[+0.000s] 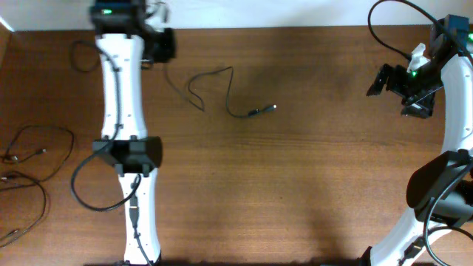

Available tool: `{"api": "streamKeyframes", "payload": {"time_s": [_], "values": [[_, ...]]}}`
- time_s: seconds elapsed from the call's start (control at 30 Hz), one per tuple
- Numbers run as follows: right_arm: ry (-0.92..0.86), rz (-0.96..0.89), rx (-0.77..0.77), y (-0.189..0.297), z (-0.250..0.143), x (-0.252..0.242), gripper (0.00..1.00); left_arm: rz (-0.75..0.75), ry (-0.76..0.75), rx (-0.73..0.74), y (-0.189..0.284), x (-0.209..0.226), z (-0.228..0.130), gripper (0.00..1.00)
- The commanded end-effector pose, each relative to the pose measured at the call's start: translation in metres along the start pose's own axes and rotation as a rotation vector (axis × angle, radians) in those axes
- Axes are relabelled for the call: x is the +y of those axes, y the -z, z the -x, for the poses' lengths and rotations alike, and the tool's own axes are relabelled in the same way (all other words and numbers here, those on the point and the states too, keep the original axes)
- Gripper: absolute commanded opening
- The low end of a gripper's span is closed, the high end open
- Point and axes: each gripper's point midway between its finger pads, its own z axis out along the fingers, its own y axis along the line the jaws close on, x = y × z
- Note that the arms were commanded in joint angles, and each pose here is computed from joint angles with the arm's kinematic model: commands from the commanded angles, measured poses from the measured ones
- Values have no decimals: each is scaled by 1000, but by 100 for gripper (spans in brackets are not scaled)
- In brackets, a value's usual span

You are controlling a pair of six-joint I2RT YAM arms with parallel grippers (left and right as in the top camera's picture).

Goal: Untangle cables

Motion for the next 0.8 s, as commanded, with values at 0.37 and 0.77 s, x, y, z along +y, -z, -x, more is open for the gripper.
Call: {"api": "streamKeyframes", "payload": {"time_s": [0.37, 0.77], "values": [[18, -6, -6, 8, -6, 4, 99, -114, -217, 222, -158, -131, -65, 44], [17, -5, -6, 8, -6, 4, 99, -229, -225, 408, -160, -177, -123, 59]]}}
